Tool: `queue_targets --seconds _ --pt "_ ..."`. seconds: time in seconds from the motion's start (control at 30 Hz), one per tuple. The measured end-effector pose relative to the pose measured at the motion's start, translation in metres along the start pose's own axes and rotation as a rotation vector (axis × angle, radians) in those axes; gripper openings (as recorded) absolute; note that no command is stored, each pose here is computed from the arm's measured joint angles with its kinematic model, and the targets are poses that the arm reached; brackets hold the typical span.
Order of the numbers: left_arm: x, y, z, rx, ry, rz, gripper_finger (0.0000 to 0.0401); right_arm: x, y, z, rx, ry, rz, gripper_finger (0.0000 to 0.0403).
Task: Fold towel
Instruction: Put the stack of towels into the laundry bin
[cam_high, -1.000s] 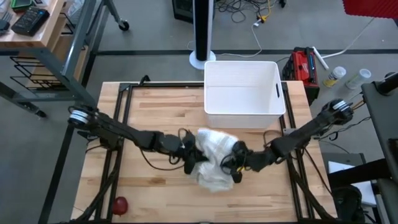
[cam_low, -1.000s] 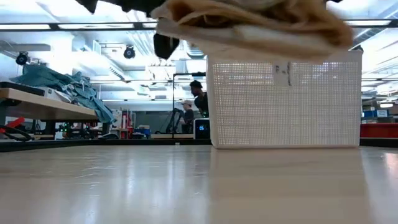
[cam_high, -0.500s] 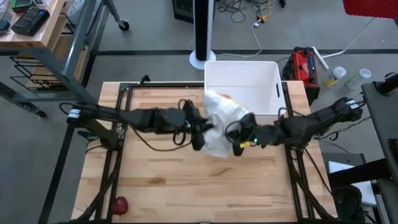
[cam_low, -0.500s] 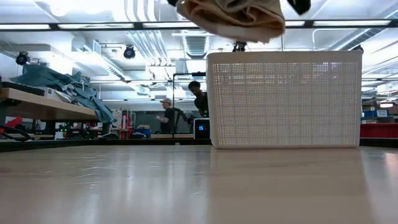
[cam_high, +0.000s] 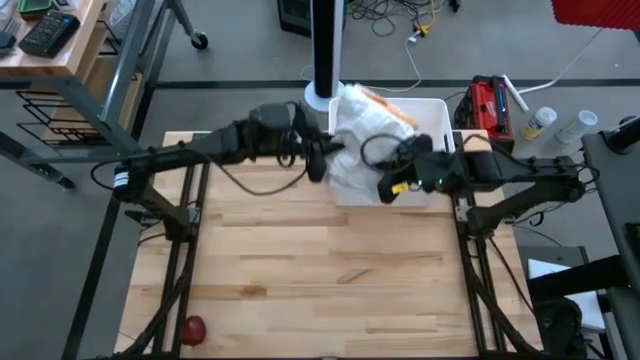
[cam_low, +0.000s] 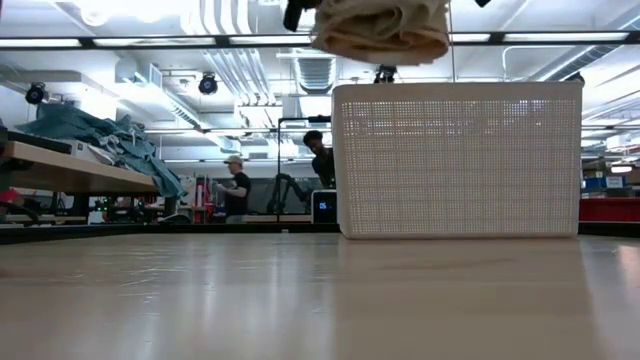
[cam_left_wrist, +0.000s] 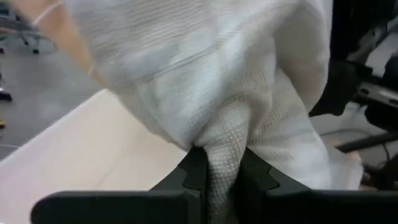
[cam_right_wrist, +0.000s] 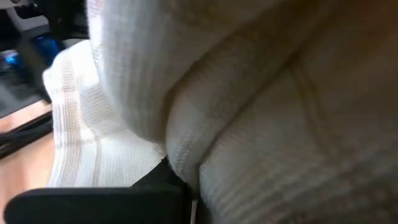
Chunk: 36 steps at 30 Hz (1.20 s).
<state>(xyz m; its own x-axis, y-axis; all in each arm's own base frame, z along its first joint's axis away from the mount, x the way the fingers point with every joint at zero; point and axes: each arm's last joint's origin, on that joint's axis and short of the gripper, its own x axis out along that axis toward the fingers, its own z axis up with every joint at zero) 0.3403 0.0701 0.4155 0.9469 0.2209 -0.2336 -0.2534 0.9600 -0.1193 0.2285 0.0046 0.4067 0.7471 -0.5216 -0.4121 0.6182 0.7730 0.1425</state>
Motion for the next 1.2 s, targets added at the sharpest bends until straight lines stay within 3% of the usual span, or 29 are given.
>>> queue_targets --seconds 0.3,0.63,0.9,1.07,1.2 --pt "0.033 0.058 0.0 -0.04 -0.082 -0.015 0.0036 0.018 -0.042 0.023 0.01 -0.007 -0.136 0.0069" --pt "0.104 0.104 -0.043 -0.1 0.027 0.05 0.0036 0.071 -0.09 0.021 0.046 0.149 -0.278 0.0069" --pt "0.143 0.136 -0.052 -0.125 0.289 0.074 0.0036 0.118 -0.126 0.004 0.058 0.379 -0.335 0.0069" --pt "0.154 0.141 -0.058 -0.081 0.438 0.07 0.0036 0.132 -0.139 -0.005 0.072 0.478 -0.226 0.0069" --pt "0.155 0.141 -0.061 -0.047 0.519 0.059 0.0036 0.138 -0.145 -0.011 0.062 0.545 -0.222 0.0069"
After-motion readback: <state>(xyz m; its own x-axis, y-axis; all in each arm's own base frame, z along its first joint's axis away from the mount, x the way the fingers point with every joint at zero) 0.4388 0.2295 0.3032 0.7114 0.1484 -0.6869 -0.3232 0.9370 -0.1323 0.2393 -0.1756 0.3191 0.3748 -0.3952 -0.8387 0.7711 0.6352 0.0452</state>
